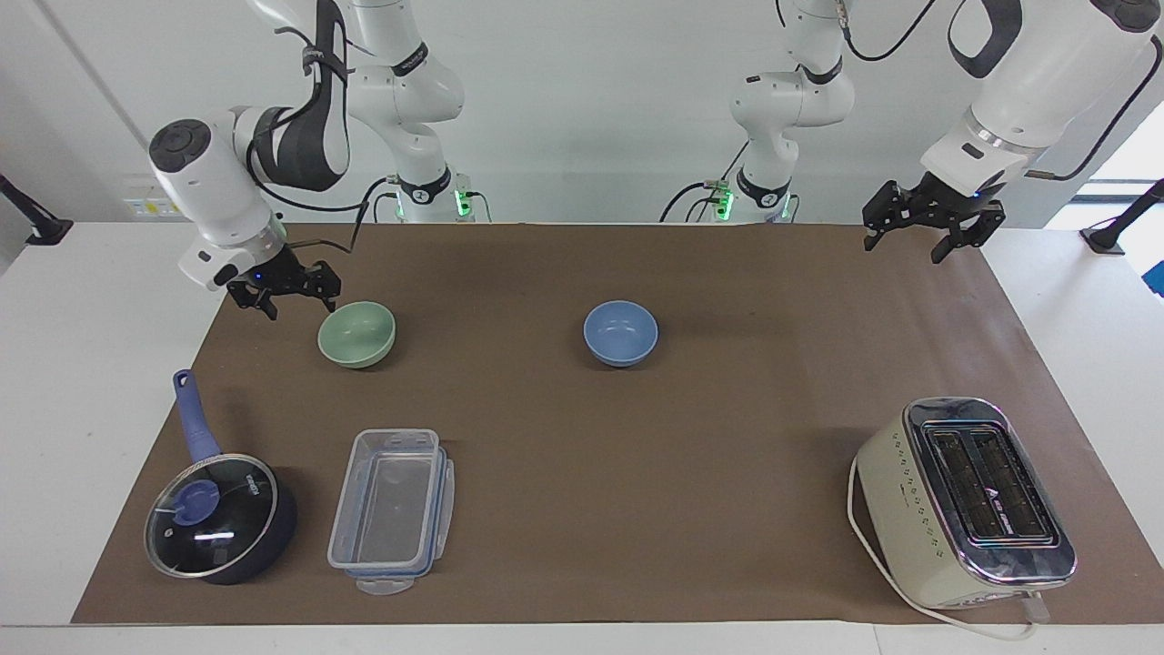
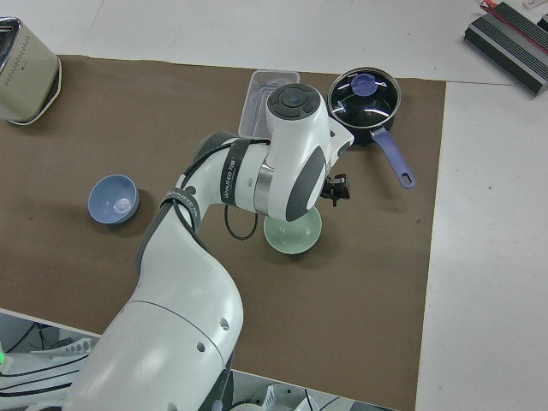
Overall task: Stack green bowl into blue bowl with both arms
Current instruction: 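Reach the right gripper to the green bowl rim and grasp it, then carry the green bowl with the right gripper over the blue bowl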
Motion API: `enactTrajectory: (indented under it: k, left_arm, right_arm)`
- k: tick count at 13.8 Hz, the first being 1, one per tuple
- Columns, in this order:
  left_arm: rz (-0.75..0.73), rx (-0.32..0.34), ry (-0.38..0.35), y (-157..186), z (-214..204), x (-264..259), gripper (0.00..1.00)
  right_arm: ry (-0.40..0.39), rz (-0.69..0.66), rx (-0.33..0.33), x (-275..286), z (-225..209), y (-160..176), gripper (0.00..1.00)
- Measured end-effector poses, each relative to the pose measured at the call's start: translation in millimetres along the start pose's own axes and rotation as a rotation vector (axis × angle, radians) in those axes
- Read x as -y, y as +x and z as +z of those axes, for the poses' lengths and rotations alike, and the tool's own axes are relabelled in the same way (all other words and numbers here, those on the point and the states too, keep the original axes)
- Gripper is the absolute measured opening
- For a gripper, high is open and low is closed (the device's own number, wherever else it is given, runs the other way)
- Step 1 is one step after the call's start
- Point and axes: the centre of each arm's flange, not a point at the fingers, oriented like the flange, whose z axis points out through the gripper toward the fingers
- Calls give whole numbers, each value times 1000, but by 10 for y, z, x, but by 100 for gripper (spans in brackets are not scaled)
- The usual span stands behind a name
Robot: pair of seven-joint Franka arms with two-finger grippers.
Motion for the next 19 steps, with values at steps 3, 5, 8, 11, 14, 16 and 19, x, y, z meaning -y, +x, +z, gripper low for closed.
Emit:
enactTrajectory:
  k: [3,5,8,11,14,16,19]
  left_arm:
    - [1,3,-1,-3,2,-1,100]
    - [1,3,-1,-4,3,-1,100]
    - [2,4,-1,-4,3,-1,100]
    - [2,4,-1,-4,4,-1,100]
    - [2,4,-1,-5,4,-1,100]
    - [2,4,-1,-5,4,-1,100]
    - [2,4,-1,-5,4,-2,100]
  right_arm:
    - [3,-2,19,-50,419,-93,100]
    - [8,1,37,-83,595,-137,100]
    - [12,4,49,-108,681,-161,91]
    - [12,4,53,-108,723,-165,57]
    - [9,6,47,-120,766,-150,22]
    - [11,7,36,-105,709,-119,6]
    - [27,7,37,-134,454,-27,5]
